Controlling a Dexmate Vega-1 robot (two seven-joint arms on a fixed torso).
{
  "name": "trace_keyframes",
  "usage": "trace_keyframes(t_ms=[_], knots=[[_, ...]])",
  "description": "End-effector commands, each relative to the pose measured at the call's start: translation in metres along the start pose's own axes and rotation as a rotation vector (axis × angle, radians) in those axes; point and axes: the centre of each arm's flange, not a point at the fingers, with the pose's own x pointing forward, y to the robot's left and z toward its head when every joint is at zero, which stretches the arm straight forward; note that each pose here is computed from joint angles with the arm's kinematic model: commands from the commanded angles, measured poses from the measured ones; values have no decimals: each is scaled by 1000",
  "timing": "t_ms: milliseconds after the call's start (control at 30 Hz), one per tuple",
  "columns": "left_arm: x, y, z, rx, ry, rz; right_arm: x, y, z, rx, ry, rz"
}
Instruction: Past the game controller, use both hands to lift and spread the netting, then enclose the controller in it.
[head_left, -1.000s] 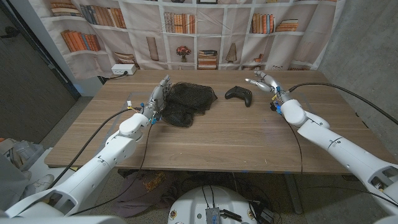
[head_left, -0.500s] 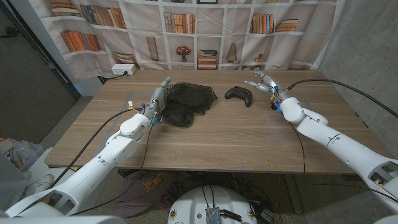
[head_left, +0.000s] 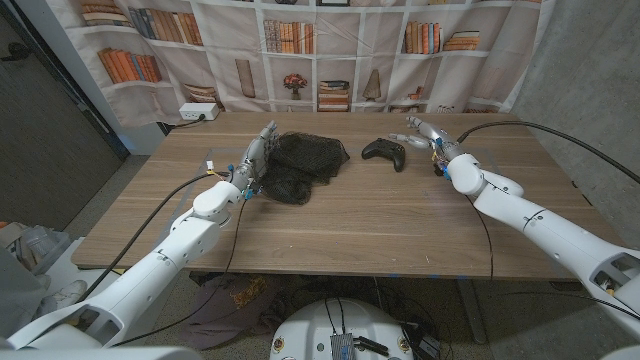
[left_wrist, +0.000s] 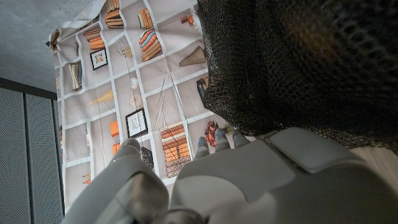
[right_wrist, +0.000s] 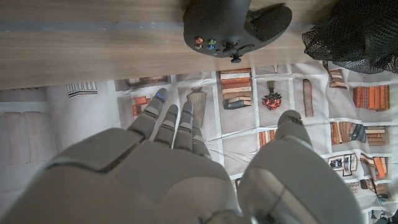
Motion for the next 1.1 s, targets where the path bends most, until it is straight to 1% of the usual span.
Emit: trace_keyframes(t_ms=[33, 267, 367, 500, 667, 733, 833, 900, 1100], knots=[[0, 0, 2, 6, 2, -8, 4, 4, 4, -79, 9, 18], [2, 0, 3, 11, -1, -14, 4, 7, 4, -119, 21, 51], [3, -1, 4, 14, -1, -25, 5, 7, 5, -147, 32, 77], [3, -2, 4, 18, 2, -31, 5, 6, 8, -167, 36, 80], [0, -2, 5, 50, 3, -20, 6, 7, 7, -176, 52, 80], [0, -2, 5, 43, 2, -19, 7, 9, 7, -189, 57, 80], [-2, -2, 5, 44, 2, -16, 9, 12, 6, -186, 64, 83], [-3, -2, 5, 42, 1, -15, 10, 14, 2, -173, 64, 73], [-5, -3, 5, 42, 2, -11, 14, 22, -6, -190, 90, 93]])
